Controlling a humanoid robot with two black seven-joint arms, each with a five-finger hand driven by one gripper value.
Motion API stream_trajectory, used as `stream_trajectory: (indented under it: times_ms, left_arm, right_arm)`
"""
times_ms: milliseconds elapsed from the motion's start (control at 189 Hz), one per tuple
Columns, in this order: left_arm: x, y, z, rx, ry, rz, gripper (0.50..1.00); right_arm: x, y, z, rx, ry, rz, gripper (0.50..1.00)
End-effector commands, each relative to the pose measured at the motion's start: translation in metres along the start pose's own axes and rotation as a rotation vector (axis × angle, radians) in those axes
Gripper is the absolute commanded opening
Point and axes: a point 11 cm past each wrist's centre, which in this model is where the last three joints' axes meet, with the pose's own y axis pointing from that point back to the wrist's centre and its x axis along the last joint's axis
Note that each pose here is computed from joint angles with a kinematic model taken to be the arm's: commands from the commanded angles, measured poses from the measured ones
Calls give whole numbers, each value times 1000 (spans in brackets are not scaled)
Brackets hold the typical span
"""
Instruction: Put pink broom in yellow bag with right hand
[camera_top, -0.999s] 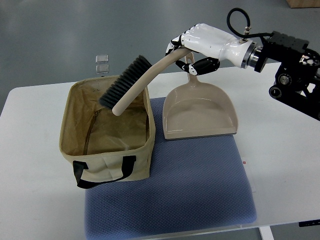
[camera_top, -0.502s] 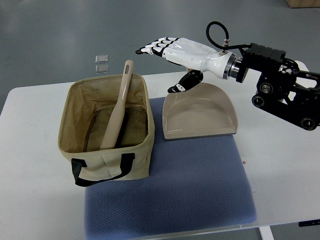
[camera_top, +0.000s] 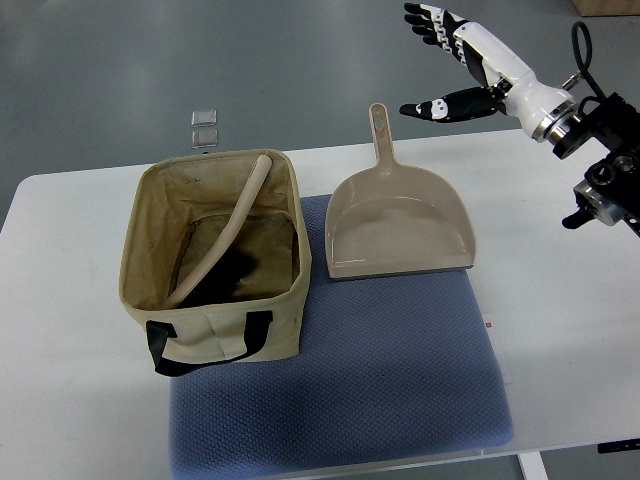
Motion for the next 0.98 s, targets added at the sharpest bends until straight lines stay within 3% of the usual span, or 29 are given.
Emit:
stream_trajectory:
  times_ms: [0, 169, 465, 978]
  left_arm:
    - [0, 0, 0, 0, 1, 0, 1000]
    - [0, 0, 0, 0, 0, 0, 1000]
    - [0, 0, 0, 0, 0, 0, 1000]
    - [0, 0, 0, 0, 0, 0, 1000]
  right_arm:
    - [17, 11, 17, -57, -239, 121, 928]
    - [38, 33, 53, -109, -568, 308, 928]
    - [19, 67, 100, -171, -728, 423, 930]
    - [-2, 81, 118, -216, -766, 426, 930]
